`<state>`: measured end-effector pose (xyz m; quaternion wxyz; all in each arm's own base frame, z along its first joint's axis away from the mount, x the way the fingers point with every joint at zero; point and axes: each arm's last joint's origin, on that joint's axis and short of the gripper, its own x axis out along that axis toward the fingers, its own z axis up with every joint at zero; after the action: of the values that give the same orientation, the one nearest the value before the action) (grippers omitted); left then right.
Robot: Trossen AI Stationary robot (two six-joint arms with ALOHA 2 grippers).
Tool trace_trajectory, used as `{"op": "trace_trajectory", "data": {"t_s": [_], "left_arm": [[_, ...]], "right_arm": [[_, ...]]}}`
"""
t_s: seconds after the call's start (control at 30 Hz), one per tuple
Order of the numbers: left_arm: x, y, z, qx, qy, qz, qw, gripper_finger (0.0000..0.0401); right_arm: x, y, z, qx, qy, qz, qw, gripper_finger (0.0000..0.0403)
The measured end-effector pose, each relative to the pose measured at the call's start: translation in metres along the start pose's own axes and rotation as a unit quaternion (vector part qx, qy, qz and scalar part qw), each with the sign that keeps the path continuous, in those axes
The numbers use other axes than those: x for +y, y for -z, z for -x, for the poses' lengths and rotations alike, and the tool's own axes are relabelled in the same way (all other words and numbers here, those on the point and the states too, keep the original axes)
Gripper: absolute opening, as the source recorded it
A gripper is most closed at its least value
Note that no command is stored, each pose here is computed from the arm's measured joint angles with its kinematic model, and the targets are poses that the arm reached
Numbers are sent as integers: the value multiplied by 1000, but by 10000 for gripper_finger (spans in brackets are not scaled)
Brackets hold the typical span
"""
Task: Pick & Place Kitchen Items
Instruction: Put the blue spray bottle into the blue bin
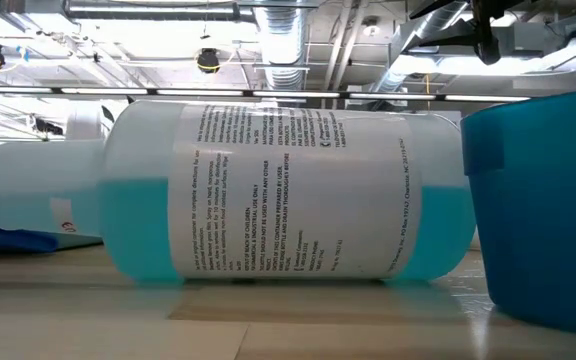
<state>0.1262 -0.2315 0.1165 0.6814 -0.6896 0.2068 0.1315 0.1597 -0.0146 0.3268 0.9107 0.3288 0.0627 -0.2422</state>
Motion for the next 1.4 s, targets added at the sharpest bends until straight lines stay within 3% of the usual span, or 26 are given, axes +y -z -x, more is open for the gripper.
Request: {"op": "trace_trajectory", "data": {"t_s": [0.3,0.53,0.77,1.17,1.4], "left_arm": [[-6,2,0,-11,36,37,999,211],[-8,-3,-6,-18,24,36,999,188],[-7,-2,-6,-4,16,32,999,180],[-10,1,-4,0,33,48,998,174],[-7,2,-4,27,3,28,999,170]], "right_arm": [[0,1,-2,2,2,0,1000,195],[1,5,-9,13,10,2,1000,195],[4,11,-17,44,2,4,999,195],[7,5,-13,22,-21,-3,1000,195],[6,3,-10,17,-25,-2,1000,195]]}}
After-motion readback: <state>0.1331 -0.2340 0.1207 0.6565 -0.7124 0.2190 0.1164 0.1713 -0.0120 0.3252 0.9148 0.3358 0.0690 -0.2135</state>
